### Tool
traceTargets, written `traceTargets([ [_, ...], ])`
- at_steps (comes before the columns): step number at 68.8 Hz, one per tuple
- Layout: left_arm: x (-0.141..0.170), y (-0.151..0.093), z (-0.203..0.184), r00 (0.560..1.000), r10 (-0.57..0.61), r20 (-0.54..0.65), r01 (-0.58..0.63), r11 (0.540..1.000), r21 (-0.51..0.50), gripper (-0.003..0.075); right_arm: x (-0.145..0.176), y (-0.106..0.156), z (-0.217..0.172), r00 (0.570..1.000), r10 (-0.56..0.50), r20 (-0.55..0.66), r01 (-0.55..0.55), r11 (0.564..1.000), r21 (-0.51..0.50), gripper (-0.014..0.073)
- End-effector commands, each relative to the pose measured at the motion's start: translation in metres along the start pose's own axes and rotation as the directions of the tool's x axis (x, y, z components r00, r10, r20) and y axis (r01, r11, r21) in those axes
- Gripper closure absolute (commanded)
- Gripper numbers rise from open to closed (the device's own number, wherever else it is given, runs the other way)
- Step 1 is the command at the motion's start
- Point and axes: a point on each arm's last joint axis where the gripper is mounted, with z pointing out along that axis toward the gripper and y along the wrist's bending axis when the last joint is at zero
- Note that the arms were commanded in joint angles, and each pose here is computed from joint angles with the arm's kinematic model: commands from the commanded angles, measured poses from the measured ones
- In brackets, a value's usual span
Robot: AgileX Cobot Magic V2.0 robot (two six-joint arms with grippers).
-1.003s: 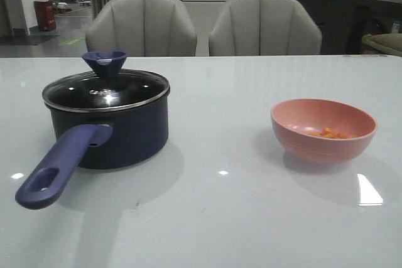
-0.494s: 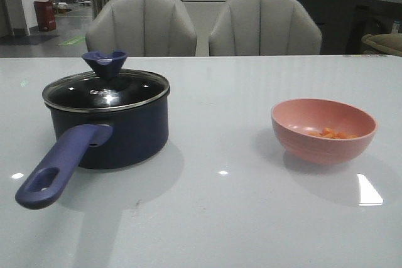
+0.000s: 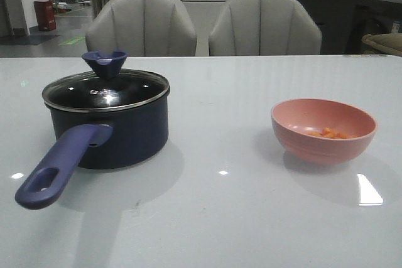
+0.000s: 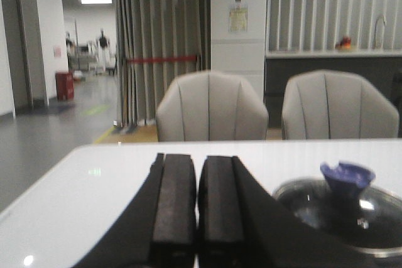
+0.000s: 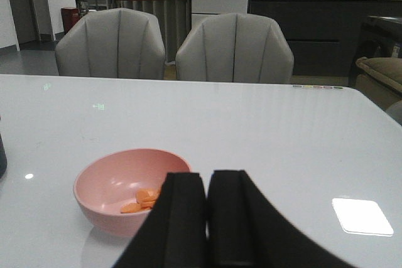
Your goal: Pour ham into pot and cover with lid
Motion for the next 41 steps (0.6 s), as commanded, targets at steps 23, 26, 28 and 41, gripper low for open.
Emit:
traceTargets([
  [23, -0.073, -0.001, 0.007, 0.995, -0.013, 0.1, 0.013, 1.0, 0.005, 0.0607, -0.009, 0.001, -0.002, 0.996, -0.013, 0.093, 0.014, 1.0, -0.009, 0.0438],
  [26, -0.079, -0.002, 0.013, 0.999, -0.013, 0.046, 0.013, 1.0, 0.007, 0.0607, -0.009, 0.001, -0.002, 0.996, -0.013, 0.093, 0.014, 1.0, -0.009, 0.0438],
  [28, -0.081, -0.002, 0.017, 1.0, -0.013, 0.013, 0.013, 1.0, 0.007, 0.0607, -0.009, 0.001, -0.002, 0.996, -0.013, 0.093, 0.014, 1.0, -0.009, 0.0438],
  [41, -0.081, -0.003, 0.04, 0.974, -0.011, -0.224, 0.014, 1.0, 0.011, 0.0607, -0.009, 0.001, -0.002, 0.996, -0.013, 0.093, 0.014, 1.0, -0.009, 0.0438],
])
